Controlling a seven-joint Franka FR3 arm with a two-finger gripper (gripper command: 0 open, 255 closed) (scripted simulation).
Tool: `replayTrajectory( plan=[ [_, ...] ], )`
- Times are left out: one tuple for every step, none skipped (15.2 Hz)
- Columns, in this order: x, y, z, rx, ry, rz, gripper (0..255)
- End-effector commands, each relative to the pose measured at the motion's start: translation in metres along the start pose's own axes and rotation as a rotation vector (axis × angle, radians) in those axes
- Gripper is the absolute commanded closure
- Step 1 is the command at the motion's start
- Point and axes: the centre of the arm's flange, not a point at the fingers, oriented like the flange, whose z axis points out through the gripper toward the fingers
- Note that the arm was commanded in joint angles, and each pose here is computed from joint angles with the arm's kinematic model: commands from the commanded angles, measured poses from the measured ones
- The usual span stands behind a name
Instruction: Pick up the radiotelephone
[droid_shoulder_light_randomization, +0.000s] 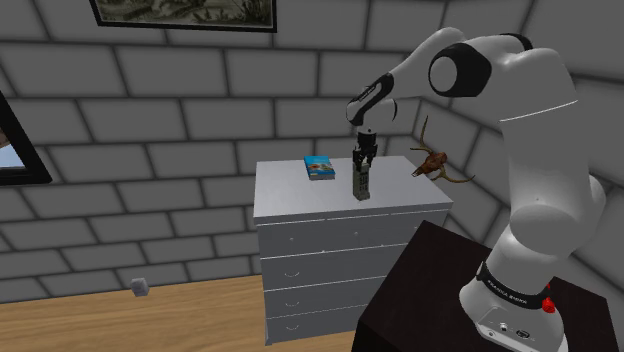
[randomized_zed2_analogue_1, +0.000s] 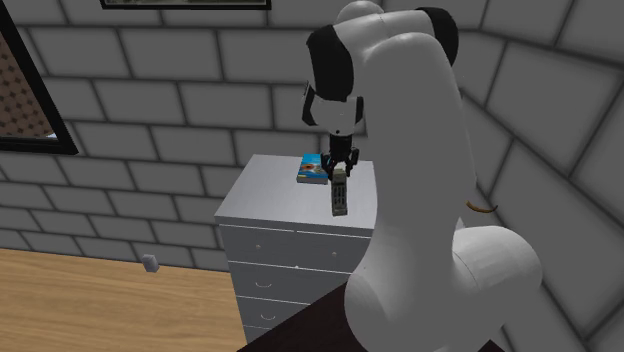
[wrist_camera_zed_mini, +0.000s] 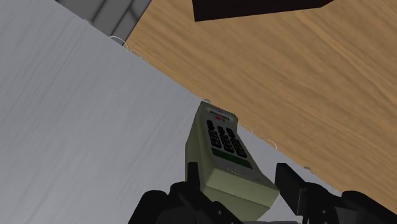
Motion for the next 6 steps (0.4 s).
replayTrajectory(
  plan=[
    [-0.001, 0.0, -0.01, 0.0, 0.0, 0.0, 255],
    [-0.002, 0.0, -0.016, 0.0, 0.0, 0.0, 255],
    [-0.002, 0.0, -0.021, 0.0, 0.0, 0.0, 255],
    [-0.003, 0.0, -0.026, 0.0, 0.0, 0.0, 255],
    [-0.003, 0.0, -0.027, 0.0, 0.0, 0.0, 255],
    [-0.003, 0.0, -0.027, 0.0, 0.0, 0.0, 255]
  ],
)
